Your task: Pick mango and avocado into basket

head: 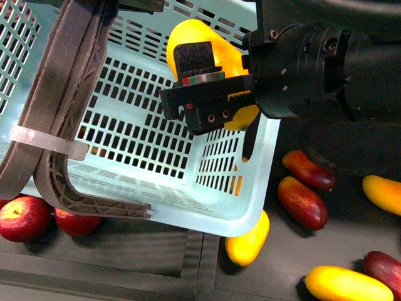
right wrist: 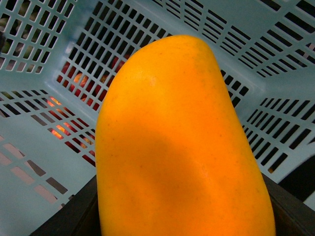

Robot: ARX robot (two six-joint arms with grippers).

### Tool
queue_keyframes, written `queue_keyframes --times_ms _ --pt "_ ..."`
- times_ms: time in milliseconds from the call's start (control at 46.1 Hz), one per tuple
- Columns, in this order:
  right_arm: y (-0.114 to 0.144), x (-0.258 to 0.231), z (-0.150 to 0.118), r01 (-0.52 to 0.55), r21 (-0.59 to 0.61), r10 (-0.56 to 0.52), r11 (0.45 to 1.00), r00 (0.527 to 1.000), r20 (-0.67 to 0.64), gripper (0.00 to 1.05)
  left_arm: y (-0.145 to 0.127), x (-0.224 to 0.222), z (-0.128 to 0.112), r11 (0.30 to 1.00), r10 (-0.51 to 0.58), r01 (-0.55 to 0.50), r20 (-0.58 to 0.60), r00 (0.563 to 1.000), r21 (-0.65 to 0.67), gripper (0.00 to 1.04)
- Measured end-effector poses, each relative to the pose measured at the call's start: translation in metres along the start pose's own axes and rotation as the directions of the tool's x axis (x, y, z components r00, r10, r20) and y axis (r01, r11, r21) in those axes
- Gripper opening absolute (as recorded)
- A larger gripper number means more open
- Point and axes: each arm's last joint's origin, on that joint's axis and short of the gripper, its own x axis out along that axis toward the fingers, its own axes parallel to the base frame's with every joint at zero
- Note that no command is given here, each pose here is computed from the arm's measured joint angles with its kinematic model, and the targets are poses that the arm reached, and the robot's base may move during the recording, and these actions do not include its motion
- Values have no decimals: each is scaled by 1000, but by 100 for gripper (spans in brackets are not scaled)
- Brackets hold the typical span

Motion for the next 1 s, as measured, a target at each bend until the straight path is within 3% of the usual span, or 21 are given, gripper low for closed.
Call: queue_keyframes --times_ms 87,195,369,629,824,997 --pt "1 0 4 15 -8 -14 1000 999 47 83 0 0 0 1000 -1 1 0 1000 0 7" --pt "-5 -10 14 68 0 -67 998 990 126 99 0 0 0 1000 -1 1 0 1000 0 7" --pt "-33 -60 33 183 96 -202 978 943 264 97 0 0 -1 1000 0 0 -3 1000 -4 7" --pt "-67 -135 34 300 285 -392 910 849 355 97 0 0 -1 1000 5 -5 -2 1000 0 7" --pt "-80 -205 0 400 431 -562 809 741 367 97 0 0 -1 1000 -7 7 -4 1000 -1 7" --pt "-75 -229 -31 466 476 -647 746 676 352 97 0 0 -1 1000 -7 7 -4 1000 -1 7"
